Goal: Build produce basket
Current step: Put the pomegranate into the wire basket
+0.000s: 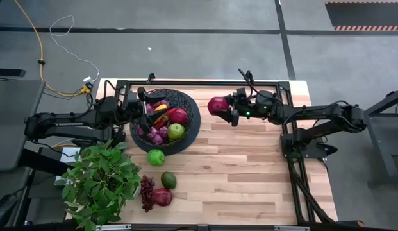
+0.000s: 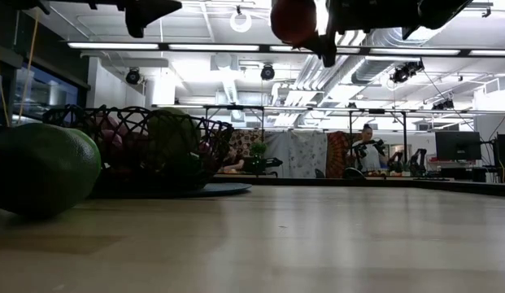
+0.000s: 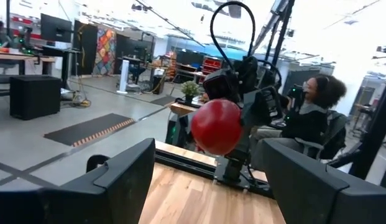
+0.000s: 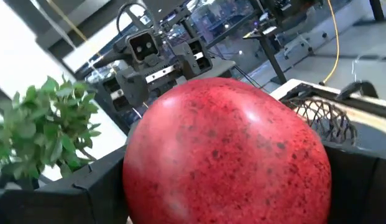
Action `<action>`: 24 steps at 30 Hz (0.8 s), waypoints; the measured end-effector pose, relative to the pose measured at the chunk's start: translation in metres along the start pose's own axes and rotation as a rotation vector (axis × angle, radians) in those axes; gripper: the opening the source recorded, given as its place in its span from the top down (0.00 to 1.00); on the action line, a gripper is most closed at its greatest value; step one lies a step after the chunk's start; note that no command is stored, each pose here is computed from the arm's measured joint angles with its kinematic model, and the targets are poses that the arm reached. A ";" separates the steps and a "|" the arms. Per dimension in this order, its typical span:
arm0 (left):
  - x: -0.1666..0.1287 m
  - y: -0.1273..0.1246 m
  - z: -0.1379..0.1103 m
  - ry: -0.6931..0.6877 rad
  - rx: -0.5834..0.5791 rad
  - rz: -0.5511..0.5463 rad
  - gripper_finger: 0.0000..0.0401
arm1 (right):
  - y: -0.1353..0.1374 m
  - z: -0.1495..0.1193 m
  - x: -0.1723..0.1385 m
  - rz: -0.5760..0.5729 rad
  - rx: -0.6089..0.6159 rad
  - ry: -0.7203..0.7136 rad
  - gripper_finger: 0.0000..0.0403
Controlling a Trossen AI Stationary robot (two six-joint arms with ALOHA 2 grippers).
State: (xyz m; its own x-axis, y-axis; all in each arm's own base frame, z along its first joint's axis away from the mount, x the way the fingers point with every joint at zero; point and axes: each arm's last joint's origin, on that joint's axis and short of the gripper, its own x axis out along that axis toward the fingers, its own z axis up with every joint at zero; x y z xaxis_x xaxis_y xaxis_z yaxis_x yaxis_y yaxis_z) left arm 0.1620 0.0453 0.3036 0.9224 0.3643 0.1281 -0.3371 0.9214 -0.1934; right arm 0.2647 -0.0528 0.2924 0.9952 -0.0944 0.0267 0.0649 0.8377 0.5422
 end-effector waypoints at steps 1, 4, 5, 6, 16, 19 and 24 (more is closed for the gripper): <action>0.003 -0.001 -0.001 0.011 0.007 -0.001 0.30 | 0.000 0.000 0.000 -0.002 0.027 0.000 0.12; 0.015 -0.006 -0.005 0.063 0.078 -0.017 0.30 | -0.002 -0.002 0.003 -0.005 0.100 0.005 0.12; 0.021 -0.008 -0.005 0.083 0.113 -0.021 0.30 | -0.003 -0.003 0.004 -0.006 0.126 0.005 0.12; 0.028 -0.011 -0.004 0.094 0.144 -0.023 0.30 | -0.004 -0.005 0.006 -0.005 0.154 0.004 0.12; 0.093 -0.026 -0.005 0.324 0.357 -0.026 0.30 | -0.005 -0.021 0.022 0.038 0.288 0.036 0.12; 0.108 -0.028 -0.009 0.376 0.373 -0.041 0.29 | -0.001 -0.022 0.022 0.060 0.286 0.022 0.12; 0.125 -0.032 -0.014 0.388 0.367 -0.024 0.27 | 0.000 -0.022 0.022 0.056 0.287 0.024 0.12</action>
State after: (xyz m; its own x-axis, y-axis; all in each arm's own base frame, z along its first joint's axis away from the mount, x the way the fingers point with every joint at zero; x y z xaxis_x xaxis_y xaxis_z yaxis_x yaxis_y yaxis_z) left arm 0.2909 0.0600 0.3127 0.9092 0.3300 -0.2539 -0.2947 0.9408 0.1675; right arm 0.2887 -0.0433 0.2740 0.9983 -0.0364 0.0457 -0.0107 0.6547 0.7558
